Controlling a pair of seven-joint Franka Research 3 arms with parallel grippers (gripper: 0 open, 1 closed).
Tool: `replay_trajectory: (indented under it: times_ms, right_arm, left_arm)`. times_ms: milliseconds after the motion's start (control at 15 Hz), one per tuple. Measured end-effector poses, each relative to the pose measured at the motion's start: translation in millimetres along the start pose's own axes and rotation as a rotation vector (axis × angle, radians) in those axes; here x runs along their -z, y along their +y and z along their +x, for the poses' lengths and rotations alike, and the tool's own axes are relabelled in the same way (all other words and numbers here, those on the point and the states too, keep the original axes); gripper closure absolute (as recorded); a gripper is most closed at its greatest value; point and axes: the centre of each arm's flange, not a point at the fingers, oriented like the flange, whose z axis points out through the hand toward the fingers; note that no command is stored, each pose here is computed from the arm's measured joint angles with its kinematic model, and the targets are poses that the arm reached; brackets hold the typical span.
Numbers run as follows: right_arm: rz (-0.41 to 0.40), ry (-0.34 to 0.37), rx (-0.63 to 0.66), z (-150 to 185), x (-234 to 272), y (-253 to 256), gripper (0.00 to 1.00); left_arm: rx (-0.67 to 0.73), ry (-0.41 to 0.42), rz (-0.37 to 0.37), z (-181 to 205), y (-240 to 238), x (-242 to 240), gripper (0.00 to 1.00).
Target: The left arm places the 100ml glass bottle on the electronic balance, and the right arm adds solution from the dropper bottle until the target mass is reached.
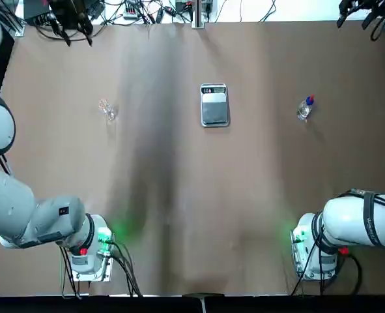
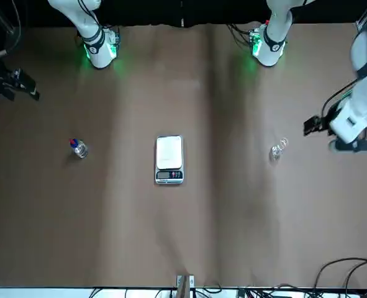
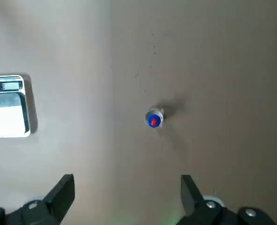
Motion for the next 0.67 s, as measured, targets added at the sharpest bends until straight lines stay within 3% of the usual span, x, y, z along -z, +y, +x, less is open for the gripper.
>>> replay_trajectory:
  times_ms: [333,667]
  right_arm:
    - [-0.019,-0.006,-0.002,25,-49,4,0.0]
    - [-0.051,0.006,0.015,31,-125,4,0.01]
  left_arm:
    - [-0.008,0.03,-0.003,-15,4,-116,0.0]
    - [-0.018,0.1,-0.009,-47,8,-195,0.0]
